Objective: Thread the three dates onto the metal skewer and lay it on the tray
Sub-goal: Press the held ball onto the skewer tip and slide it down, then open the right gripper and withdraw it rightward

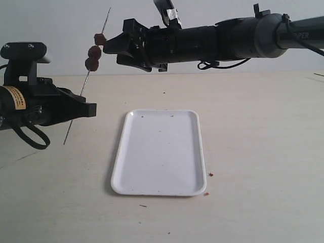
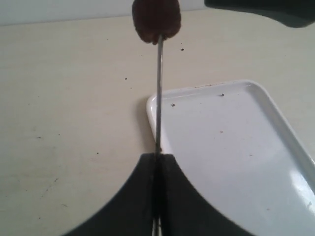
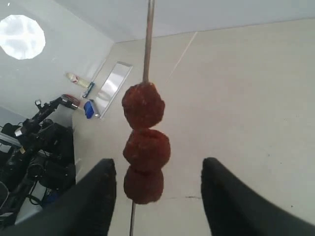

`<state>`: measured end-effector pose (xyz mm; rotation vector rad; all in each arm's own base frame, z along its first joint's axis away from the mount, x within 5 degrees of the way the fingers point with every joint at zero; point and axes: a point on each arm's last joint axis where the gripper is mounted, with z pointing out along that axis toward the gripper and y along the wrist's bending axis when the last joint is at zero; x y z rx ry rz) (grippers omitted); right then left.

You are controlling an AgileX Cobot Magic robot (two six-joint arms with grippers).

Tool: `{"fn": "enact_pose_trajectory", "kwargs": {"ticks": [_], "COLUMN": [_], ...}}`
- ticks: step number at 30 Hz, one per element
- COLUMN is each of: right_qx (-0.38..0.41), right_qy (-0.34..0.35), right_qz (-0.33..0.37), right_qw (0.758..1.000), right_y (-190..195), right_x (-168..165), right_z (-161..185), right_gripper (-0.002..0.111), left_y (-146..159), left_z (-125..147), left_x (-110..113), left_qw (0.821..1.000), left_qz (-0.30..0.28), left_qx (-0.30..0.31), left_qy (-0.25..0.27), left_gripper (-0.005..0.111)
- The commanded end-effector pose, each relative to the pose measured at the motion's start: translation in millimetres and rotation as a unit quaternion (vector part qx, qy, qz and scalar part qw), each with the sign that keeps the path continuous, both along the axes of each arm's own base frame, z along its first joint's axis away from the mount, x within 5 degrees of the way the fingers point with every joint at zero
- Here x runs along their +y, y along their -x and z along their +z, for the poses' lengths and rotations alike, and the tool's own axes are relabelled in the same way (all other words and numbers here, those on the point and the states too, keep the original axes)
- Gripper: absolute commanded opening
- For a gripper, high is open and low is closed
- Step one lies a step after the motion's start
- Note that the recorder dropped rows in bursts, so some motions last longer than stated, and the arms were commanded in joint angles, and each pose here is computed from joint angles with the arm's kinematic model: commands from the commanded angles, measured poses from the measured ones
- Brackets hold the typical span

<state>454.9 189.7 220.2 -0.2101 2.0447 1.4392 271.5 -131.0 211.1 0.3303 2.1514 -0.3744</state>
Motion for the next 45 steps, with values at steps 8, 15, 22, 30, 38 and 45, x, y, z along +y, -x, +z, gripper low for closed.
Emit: {"fn": "enact_pose_trajectory", "kwargs": {"ticks": [8, 15, 22, 30, 38, 45], "right_qx": [-0.009, -0.017, -0.017, 0.0, -0.036, -0.077], "right_qy": [0.003, 0.045, 0.151, 0.244, 0.316, 0.369], "right_qz": [0.008, 0.006, 0.056, 0.066, -0.038, -0.224], "right_qw": [1.0, 0.999, 0.987, 0.968, 0.947, 0.899], "right_y": [1, -7, -4, 1, 16, 55], "right_x": [-1, -34, -81, -99, -115, -145], "right_z": [1, -5, -22, -24, 1, 14], "right_gripper": [0.053, 0.048, 0.003, 0.0, 0.0, 0.0], "left_y": [0, 5, 27, 20, -5, -11], "left_z": [0, -8, -10, -21, -44, -58], "left_x": [2, 6, -28, -52, -72, -95], "left_qw": [1.0, 0.996, 0.992, 0.989, 0.98, 0.979], "left_qz": [0.0, -0.014, -0.075, -0.059, -0.023, -0.033], "left_qx": [0.009, 0.042, 0.053, 0.117, 0.185, 0.193], "left_qy": [-0.014, -0.075, -0.084, -0.075, -0.066, -0.058], "left_gripper": [0.0, 0.0, 0.0, 0.0, 0.0, 0.0]}}
